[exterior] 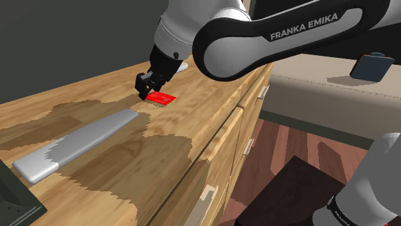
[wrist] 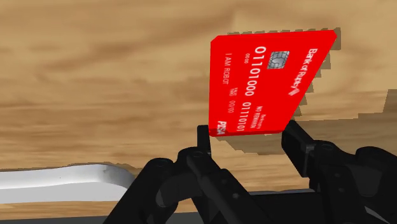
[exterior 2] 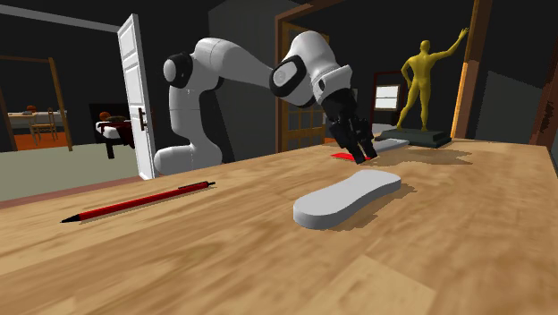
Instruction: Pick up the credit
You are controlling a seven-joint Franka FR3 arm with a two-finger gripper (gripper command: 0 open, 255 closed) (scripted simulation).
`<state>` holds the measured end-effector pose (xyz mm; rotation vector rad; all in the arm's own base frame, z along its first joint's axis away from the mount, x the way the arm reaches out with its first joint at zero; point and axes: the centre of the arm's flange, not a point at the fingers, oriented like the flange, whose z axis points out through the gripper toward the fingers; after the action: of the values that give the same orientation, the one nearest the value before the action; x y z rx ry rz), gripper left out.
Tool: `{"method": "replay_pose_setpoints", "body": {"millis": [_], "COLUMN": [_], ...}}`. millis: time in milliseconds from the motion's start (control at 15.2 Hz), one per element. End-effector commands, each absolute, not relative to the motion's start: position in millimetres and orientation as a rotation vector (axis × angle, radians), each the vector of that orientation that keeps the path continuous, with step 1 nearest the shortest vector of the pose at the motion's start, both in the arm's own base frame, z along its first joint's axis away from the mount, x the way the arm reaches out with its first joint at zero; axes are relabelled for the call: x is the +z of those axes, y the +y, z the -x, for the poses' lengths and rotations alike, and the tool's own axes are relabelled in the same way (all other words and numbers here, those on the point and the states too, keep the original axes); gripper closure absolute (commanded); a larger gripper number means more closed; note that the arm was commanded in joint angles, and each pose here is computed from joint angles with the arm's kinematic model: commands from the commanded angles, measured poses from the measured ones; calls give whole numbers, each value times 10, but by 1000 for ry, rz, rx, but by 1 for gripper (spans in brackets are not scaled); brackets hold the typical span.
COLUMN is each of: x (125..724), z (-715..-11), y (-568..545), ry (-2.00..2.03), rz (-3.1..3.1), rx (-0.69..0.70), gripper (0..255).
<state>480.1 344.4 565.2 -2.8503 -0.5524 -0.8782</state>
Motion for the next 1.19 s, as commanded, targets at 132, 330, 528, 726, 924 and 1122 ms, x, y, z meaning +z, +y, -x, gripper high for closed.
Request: {"method": "replay_pose_setpoints", "body": {"millis": [132,330,528,726,924,1122], "x": [5584,5654,5813,5971,6130,6288], "z": [-4809,-4820,-4820,-4820,-4820,-4820], "y": [3416,3420,3420,3420,3420,3420], "ry": [-550,-550,-550,-550,-550,-550], "rz": [2862,2862,2862,2862,2862,2862], "rx": [-860,-860,-860,-860,-860,-860], "gripper": [255,255,255,255,255,255]}}
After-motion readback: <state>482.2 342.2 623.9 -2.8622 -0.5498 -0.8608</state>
